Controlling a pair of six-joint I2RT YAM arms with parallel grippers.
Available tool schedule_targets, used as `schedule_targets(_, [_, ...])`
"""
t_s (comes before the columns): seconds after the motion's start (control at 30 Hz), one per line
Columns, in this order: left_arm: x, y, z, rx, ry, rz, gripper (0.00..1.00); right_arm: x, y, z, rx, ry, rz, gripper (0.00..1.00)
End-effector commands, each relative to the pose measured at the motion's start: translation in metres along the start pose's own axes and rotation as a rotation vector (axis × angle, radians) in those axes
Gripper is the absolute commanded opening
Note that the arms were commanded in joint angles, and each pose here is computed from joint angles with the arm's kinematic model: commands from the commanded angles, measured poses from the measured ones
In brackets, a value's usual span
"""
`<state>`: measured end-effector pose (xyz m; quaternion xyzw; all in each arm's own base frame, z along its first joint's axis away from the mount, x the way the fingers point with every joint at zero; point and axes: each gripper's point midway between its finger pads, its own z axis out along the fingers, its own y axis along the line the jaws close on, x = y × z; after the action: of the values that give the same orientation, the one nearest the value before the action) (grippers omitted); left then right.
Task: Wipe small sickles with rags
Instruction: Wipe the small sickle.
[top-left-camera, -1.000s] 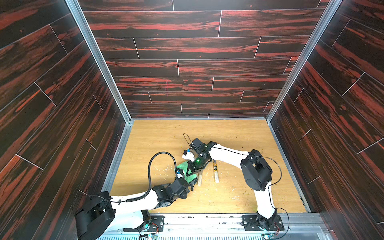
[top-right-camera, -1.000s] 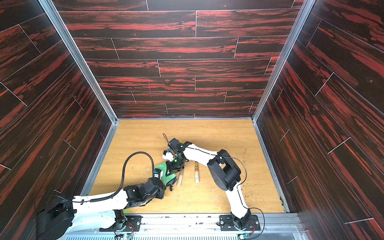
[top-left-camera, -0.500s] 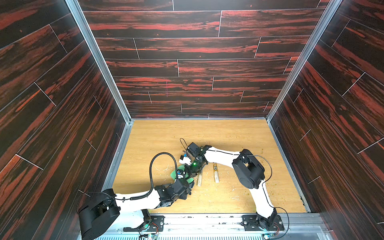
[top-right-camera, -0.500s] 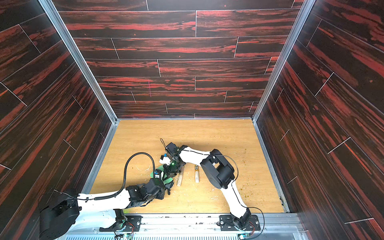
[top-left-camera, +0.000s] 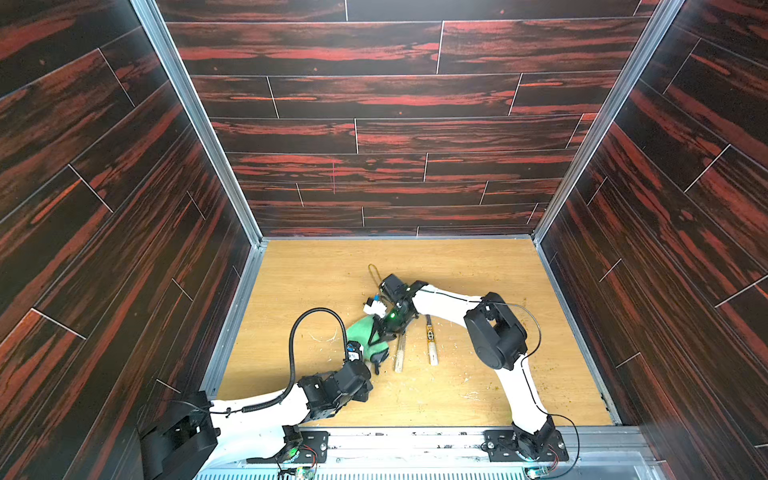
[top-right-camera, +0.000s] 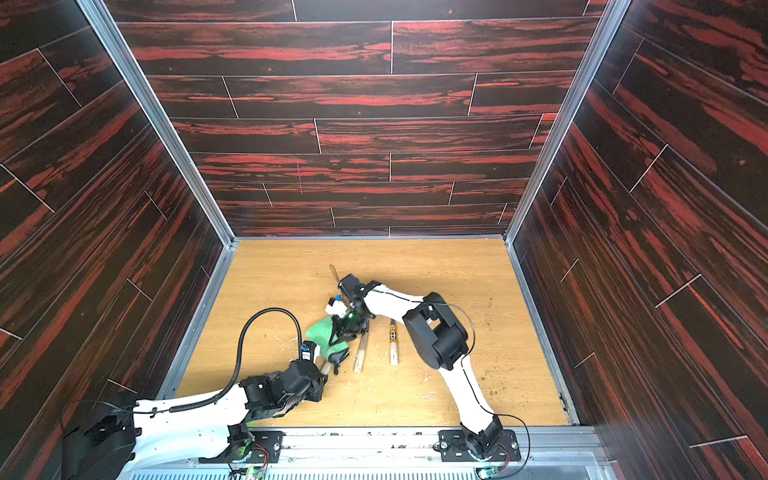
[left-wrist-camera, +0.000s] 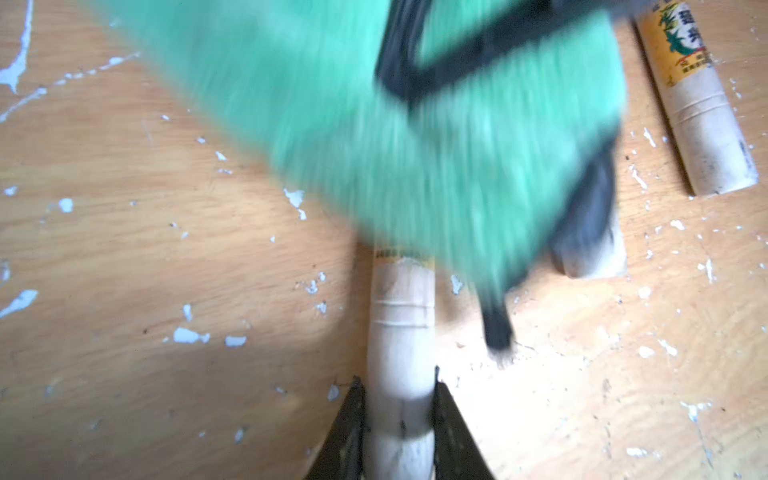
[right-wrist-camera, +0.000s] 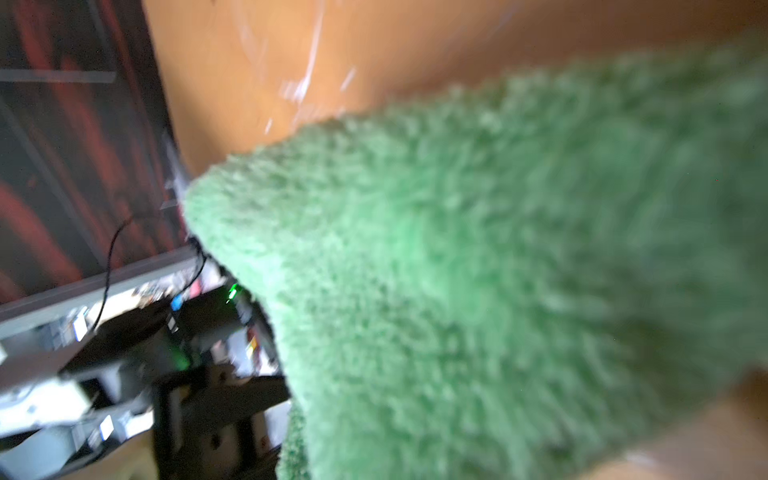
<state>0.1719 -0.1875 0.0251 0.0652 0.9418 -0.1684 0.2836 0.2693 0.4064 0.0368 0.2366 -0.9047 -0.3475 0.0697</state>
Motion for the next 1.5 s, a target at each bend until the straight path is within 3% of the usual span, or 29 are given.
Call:
schedule_targets(0.0, [-0.008,-0.004,-0.006,0.028,-0.037,-0.049,0.11,0.003,-0.069,0.012,0.227,0.025,0.067,0.00])
schedule_targets(0.23, [-0.007,-0.004,-0.005,0.025,-0.035,-0.050,0.11,-0.015,-0.035,-0.026,0.216,-0.066,-0.037,0.00])
schedule_targets(0.6, [-0.003,-0.011,0.014,0.018,0.000,-0.050,0.08,0.013,0.041,-0.080,0.136,-0.163,-0.198,0.00])
schedule_targets(0.73, [-0.006,-0.013,0.014,0.019,-0.008,-0.049,0.08,0.026,0.044,-0.068,0.120,-0.121,-0.182,0.00])
schedule_targets(1.1, [-0.009,-0.010,0.010,0.020,-0.034,-0.068,0.08,0.074,0.024,0.023,0.098,0.087,-0.105,0.00])
schedule_targets(1.47, [-0.006,-0.009,0.010,0.029,-0.028,-0.078,0.07,0.058,-0.010,0.040,0.139,0.107,-0.026,0.00])
